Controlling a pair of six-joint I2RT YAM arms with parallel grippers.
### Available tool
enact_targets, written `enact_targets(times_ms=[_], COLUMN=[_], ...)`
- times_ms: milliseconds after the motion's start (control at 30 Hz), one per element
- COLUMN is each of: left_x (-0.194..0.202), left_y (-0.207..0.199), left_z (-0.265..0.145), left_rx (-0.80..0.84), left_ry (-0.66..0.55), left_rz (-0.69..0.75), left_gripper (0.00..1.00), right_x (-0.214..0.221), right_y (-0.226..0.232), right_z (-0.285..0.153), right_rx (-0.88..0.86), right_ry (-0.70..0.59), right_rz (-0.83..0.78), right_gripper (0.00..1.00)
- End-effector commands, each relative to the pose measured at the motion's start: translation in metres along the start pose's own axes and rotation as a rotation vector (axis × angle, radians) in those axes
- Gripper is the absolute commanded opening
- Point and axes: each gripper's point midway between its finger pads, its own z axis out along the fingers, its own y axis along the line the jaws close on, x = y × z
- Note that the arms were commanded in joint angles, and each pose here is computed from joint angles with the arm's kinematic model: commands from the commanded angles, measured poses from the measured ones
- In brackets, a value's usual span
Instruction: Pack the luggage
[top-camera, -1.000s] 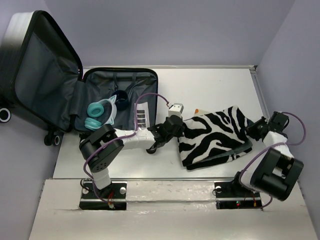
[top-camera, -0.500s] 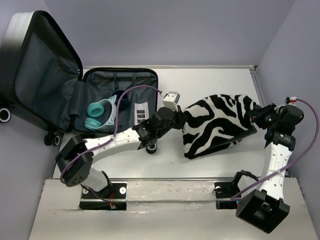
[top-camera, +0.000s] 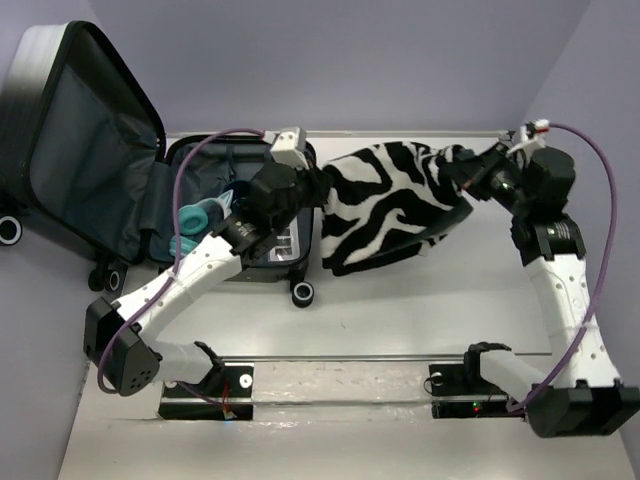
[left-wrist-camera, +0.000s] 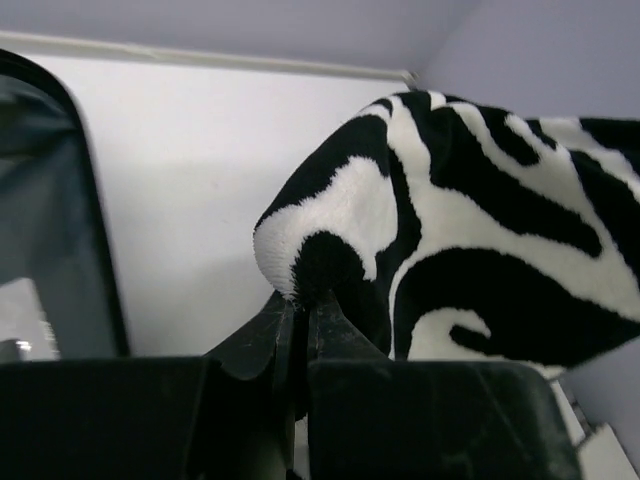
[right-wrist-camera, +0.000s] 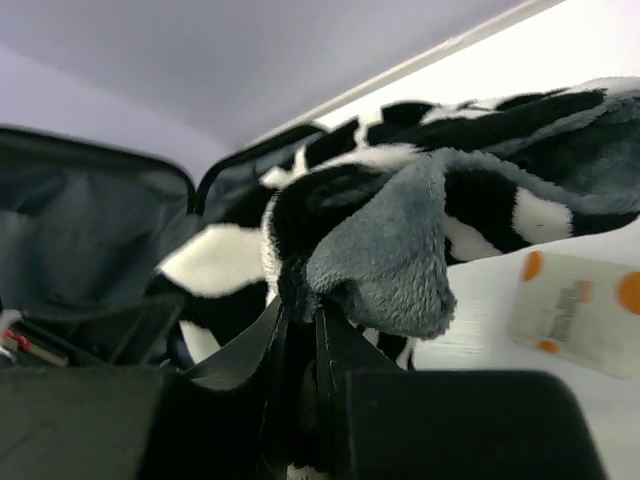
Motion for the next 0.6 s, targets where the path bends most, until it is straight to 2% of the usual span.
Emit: enact_targets(times_ms=[0,33,67,100,167,200,233,267,300,333,367,400,433,467,500,533,567], left_x=[-0.122,-0.133,-0.148,-0.154,-0.178,-0.190,-0.202,-0.208,-0.215,-0.218,-0.219,-0.218,-0.213,-0.210,-0.208,-0.196,-0.183], left_y=[0.031,0.041,0.057,0.055,0.081,0.109,0.118,0.131,0.156,0.169,0.183,0.197,0.228,0.246,0.261,0.281,0.310], left_z=[-0.044,-0.050,-0.061,-0.066,-0.080,-0.090,-0.097,-0.103,-0.114,-0.120,-0.125,-0.129,-0.136,-0.140,-0.142,-0.141,-0.139], left_rx=[-0.099,-0.136,-0.183,-0.182,-0.243,-0.321,-0.343,-0.375,-0.438,-0.478,-0.519,-0.557,-0.632,-0.672,-0.701,-0.735,-0.792], left_ry=[-0.253,-0.279,-0.318,-0.337,-0.372,-0.395,-0.421,-0.432,-0.445,-0.458,-0.466,-0.472,-0.473,-0.472,-0.477,-0.449,-0.404], left_rz=[-0.004,-0.009,-0.018,-0.028,-0.055,-0.064,-0.071,-0.076,-0.085,-0.089,-0.095,-0.107,-0.124,-0.140,-0.152,-0.170,-0.193], left_gripper=[0.06,0.06,0.06,0.06,0.06,0.06,0.06,0.06,0.06,0.06,0.06,0.06,0.06,0.06,0.06,0.24,0.43], right_x=[0.007,0.016,0.020,0.044,0.066,0.053,0.059,0.086,0.083,0.091,0.123,0.134,0.136,0.178,0.191,0.211,0.237], right_y=[0.087,0.101,0.143,0.139,0.176,0.205,0.216,0.209,0.238,0.243,0.228,0.228,0.243,0.223,0.217,0.213,0.201], right_z=[0.057,0.069,0.072,0.091,0.124,0.127,0.137,0.170,0.170,0.181,0.217,0.228,0.233,0.264,0.275,0.284,0.300], right_rx=[-0.172,-0.192,-0.268,-0.252,-0.315,-0.376,-0.399,-0.379,-0.444,-0.453,-0.417,-0.432,-0.474,-0.432,-0.434,-0.429,-0.411], right_ry=[0.014,0.035,0.038,0.098,0.163,0.140,0.162,0.228,0.223,0.237,0.296,0.329,0.331,0.408,0.437,0.467,0.505], right_rz=[-0.038,-0.050,-0.079,-0.084,-0.101,-0.104,-0.102,-0.096,-0.100,-0.103,-0.093,-0.081,-0.071,-0.038,-0.029,-0.025,-0.017], right_gripper=[0.07,0.07,0.07,0.07,0.07,0.07,0.07,0.07,0.07,0.07,0.07,0.07,0.07,0.07,0.07,0.07,0.15])
